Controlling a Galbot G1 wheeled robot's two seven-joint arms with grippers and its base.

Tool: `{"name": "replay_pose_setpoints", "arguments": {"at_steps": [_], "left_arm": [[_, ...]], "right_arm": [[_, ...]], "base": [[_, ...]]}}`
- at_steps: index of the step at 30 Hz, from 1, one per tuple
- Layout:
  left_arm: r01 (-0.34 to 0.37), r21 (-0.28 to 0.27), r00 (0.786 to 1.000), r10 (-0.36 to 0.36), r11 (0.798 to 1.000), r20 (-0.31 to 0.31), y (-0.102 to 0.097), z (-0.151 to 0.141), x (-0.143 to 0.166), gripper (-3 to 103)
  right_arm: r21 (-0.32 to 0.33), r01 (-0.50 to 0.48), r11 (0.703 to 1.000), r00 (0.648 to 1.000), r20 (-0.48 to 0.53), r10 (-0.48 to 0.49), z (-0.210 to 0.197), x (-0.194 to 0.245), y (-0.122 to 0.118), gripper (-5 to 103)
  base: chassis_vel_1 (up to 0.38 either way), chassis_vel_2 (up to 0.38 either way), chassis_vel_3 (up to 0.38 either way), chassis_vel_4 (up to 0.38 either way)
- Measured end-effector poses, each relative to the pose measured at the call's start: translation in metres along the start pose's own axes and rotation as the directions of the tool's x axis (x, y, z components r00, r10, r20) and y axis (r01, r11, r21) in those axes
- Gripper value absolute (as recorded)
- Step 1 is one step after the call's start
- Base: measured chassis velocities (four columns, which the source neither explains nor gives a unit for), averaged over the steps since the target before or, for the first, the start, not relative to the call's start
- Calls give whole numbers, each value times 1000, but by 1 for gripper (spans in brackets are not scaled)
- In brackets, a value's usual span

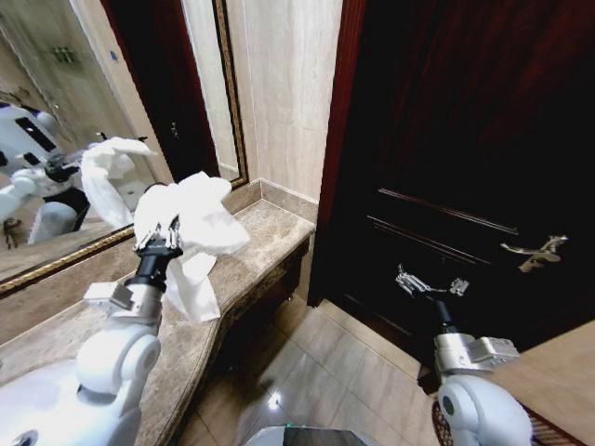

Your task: Discard the used towel into the hamper.

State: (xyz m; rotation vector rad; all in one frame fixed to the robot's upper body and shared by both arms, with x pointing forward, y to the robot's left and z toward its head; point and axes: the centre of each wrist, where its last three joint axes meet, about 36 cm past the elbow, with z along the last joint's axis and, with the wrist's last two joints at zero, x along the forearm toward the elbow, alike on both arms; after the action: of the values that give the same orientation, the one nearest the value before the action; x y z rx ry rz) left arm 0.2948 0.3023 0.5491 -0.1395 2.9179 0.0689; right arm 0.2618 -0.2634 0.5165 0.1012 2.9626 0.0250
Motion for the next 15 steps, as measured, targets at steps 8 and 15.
{"name": "replay_pose_setpoints", "arguments": {"at_steps": [8, 15], "left_arm": [[-124, 57, 991, 126, 991, -38, 1, 18, 22, 13], [-111, 40, 992, 113, 993, -64, 2, 24, 36, 13]], "right_arm": [[-84, 16, 996, 999, -32, -18, -20, 7, 5, 100], [-46, 9, 999, 999, -34, -11, -21, 7, 3, 100]], "base": [[0, 0, 0, 0], [0, 0, 0, 0]]}}
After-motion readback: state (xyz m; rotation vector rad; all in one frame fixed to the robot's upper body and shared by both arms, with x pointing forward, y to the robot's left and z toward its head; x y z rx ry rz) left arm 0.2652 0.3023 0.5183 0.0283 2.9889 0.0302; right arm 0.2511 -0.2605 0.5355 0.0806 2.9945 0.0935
